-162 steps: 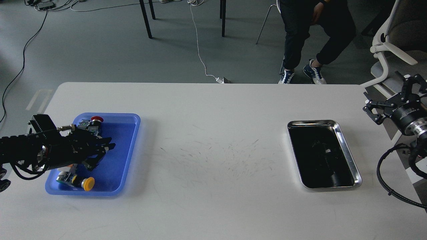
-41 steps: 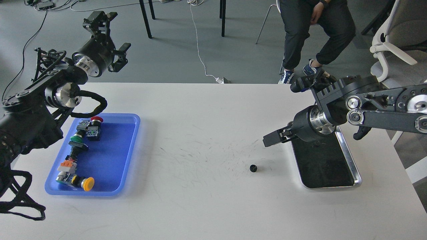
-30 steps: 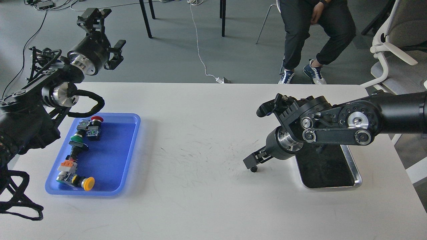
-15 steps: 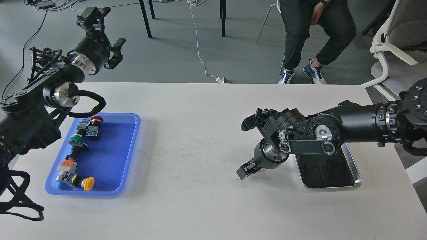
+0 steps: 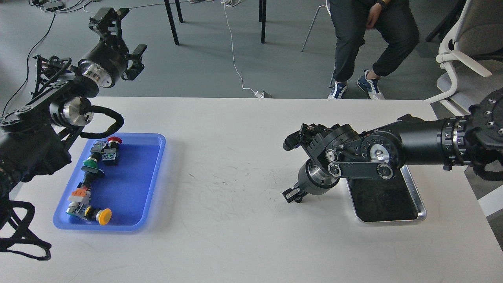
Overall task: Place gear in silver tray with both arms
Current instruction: 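Reach the right gripper down and grasp the second black gear, then place the gear into the silver tray and open the right gripper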
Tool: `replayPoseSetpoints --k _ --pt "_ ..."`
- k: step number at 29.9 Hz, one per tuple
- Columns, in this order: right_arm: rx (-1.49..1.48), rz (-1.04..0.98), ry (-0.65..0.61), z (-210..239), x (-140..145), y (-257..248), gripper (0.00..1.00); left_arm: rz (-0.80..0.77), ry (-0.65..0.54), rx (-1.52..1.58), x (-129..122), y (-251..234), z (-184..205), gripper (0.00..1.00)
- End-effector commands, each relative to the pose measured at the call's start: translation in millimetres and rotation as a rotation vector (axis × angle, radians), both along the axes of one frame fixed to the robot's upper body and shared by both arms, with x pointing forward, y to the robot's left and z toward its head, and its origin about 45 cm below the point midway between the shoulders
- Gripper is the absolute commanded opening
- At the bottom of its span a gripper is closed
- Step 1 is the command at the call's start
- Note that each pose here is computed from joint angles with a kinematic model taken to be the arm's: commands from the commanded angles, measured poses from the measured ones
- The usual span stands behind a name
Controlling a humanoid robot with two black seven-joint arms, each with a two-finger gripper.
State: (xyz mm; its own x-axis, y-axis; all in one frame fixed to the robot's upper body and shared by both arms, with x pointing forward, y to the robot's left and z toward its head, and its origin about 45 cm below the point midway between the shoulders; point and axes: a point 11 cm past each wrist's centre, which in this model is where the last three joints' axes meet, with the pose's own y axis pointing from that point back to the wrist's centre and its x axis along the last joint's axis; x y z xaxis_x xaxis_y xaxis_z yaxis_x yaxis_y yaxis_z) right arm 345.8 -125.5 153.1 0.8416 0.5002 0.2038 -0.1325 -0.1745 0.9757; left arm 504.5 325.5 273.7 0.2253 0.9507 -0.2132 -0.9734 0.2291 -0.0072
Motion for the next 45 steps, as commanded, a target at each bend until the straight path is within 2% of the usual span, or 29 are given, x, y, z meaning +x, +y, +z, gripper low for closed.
replayPoseSetpoints --k 1,5,9,12,15,18,23,29,36,42,45 --pt "0.009 -0.006 0.002 2 0 0 0.02 0.0 -0.002 0.0 0 0 1 0.98" --pt "0.044 -0.04 -0.045 28 17 -3 0.02 0.005 -0.001 0.004 0 3 1 0.98" --pt "0.169 -0.132 -0.123 91 43 -15 0.02 0.013 -0.003 0.009 -1 8 3 0.98" --pt "0.244 -0.224 -0.188 136 54 -53 0.02 0.012 -0.003 0.008 -1 7 2 0.98" --pt "0.266 -0.31 -0.197 148 47 -96 0.02 0.01 -0.002 0.008 -1 7 2 0.98" --pt "0.256 -0.389 -0.175 140 30 -139 0.02 0.008 -0.001 0.008 -1 6 1 0.98" --pt "0.152 -0.441 -0.135 96 -1 -198 0.02 0.0 0.001 0.008 0 1 0 0.98" --pt "0.059 -0.435 -0.061 48 -27 -220 0.02 -0.007 0.0 0.005 1 -3 1 0.98" --pt "0.009 -0.44 -0.026 14 -23 -219 0.02 -0.001 0.001 0.006 1 -4 0 0.98" --pt "0.001 -0.446 -0.026 10 -22 -221 0.04 -0.001 0.002 0.009 2 -4 1 0.98" --pt "0.007 -0.452 -0.038 12 -18 -221 0.12 -0.001 0.002 0.009 2 -4 1 0.98"
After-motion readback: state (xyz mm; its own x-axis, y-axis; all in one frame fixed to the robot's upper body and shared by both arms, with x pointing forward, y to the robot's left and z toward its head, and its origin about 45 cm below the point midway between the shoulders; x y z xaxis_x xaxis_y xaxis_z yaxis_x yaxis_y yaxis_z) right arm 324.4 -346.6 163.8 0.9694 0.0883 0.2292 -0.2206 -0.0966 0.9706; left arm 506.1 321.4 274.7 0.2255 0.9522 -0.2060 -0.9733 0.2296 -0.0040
